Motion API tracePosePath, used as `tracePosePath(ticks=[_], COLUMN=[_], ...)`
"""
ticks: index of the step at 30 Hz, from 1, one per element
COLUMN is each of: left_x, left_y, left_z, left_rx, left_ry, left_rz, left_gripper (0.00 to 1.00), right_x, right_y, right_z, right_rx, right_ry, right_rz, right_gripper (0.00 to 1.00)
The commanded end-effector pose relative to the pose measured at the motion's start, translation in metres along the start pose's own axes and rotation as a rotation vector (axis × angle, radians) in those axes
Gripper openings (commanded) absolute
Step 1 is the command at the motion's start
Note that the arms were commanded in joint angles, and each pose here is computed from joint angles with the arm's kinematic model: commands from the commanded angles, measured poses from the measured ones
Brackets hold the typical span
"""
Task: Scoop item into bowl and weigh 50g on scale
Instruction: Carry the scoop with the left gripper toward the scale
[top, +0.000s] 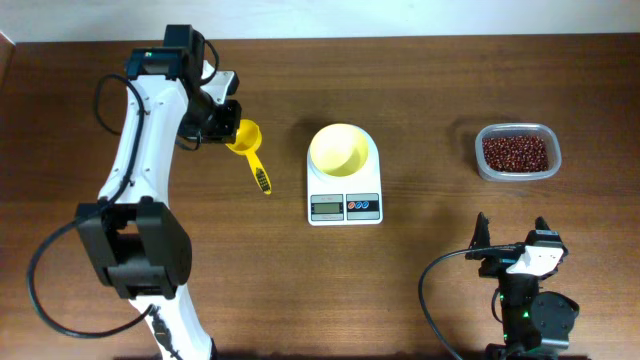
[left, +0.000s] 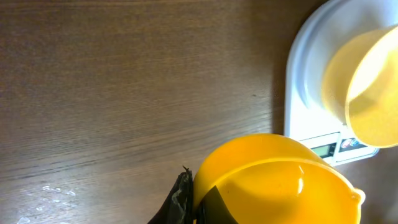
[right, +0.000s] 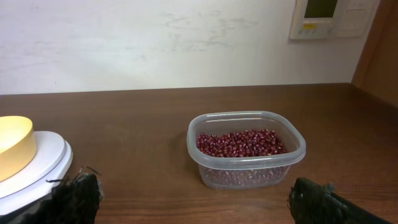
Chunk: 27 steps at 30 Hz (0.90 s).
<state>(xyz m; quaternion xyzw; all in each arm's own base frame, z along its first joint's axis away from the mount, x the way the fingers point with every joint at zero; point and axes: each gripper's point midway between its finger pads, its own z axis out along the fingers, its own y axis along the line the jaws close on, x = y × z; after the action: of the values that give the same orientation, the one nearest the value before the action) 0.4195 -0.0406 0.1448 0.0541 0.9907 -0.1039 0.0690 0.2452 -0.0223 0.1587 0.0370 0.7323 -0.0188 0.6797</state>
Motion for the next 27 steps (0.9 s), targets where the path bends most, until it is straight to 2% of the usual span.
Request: tracePosePath(ticks=[1, 4, 10, 18, 22, 27], left_x=[-0.007, -0.006, 0.007, 0.006, 0.007, 0.008], left_y=[-0.024, -0.039, -0.050, -0.049, -0.027, -0.032], left_z=[-0.042, -0.052, -0.052, -0.052, -0.049, -0.043], left_rx=[0.045, 0.118, 0.188, 0.188, 0.048, -0.086], left_ry=[-0.115, -0.134, -0.083, -0.075, -0.072, -0.081], left_rz=[0.029, 0.038, 0.022, -0.143, -0.324, -0.328], left_gripper=[0.00, 0.00, 0.00, 0.00, 0.00, 0.00], right_x=[0.002, 0.002, 0.002, 0.002, 0.002, 0.002], right_y=[0.000, 0.000, 0.000, 0.000, 0.000, 0.000], right_z=[0.000, 0.000, 0.000, 0.000, 0.000, 0.000], right_rx=[0.001, 0.001, 0.001, 0.001, 0.001, 0.001], right_ry=[0.000, 0.001, 0.000, 0.001, 0.000, 0.001], right_rz=[0.004, 0.004, 0.004, 0.004, 0.004, 0.004], right_gripper=[0.99, 0.99, 0.99, 0.99, 0.99, 0.99])
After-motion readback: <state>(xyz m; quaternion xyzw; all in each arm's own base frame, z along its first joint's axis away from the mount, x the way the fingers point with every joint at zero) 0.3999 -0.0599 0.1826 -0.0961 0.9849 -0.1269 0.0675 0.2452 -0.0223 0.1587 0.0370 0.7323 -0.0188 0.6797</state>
